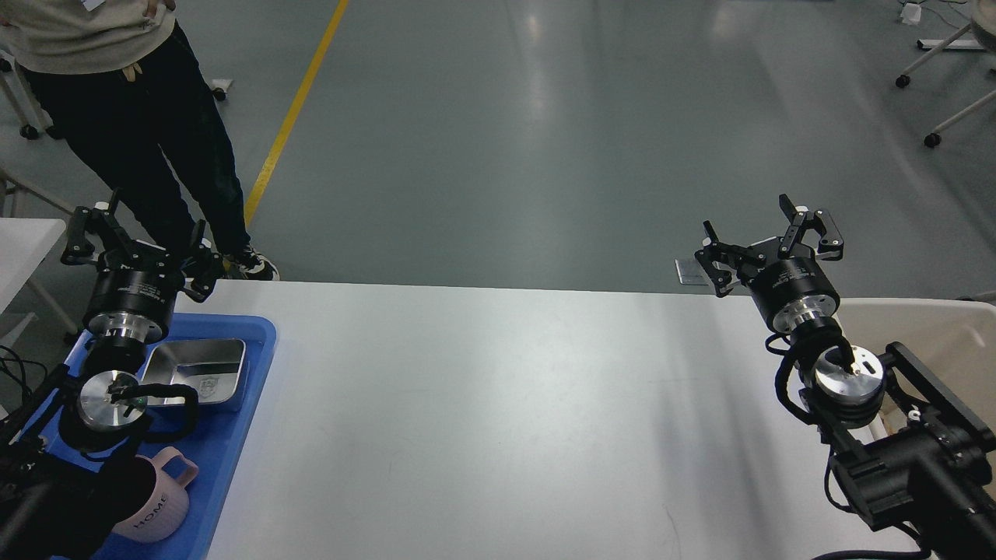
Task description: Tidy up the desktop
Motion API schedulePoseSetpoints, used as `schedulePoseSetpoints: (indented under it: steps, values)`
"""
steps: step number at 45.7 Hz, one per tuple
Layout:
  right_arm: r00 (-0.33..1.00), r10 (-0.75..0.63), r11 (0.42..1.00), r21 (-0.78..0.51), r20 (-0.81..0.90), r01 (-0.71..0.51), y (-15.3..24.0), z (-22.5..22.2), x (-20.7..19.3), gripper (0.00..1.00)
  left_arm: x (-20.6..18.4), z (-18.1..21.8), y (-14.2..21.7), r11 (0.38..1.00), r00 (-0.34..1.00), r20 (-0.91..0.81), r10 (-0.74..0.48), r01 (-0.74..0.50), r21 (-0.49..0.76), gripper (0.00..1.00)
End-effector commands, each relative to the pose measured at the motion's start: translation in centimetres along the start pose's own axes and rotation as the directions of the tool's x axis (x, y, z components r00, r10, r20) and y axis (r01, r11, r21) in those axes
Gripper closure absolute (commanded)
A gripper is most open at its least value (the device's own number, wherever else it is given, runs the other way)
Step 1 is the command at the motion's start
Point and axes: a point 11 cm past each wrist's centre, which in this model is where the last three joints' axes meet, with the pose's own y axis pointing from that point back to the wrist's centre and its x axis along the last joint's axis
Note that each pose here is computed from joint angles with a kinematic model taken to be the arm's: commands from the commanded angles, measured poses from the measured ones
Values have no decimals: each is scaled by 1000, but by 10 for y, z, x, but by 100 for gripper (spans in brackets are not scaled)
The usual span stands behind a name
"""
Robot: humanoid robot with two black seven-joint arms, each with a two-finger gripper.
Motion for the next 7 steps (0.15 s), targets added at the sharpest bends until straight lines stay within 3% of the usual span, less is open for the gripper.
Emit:
schedulePoseSetpoints:
  steps: [1,7]
  values:
    - [1000,-12,1000,-8,-9,12,4,1,-3,0,-23,-20,22,1000,995,-98,-17,18,8,4]
    - [1000,-1,1000,12,-26,1,9,-10,2,0,-32,-26,42,1000,993,-117,-13,16,24,4]
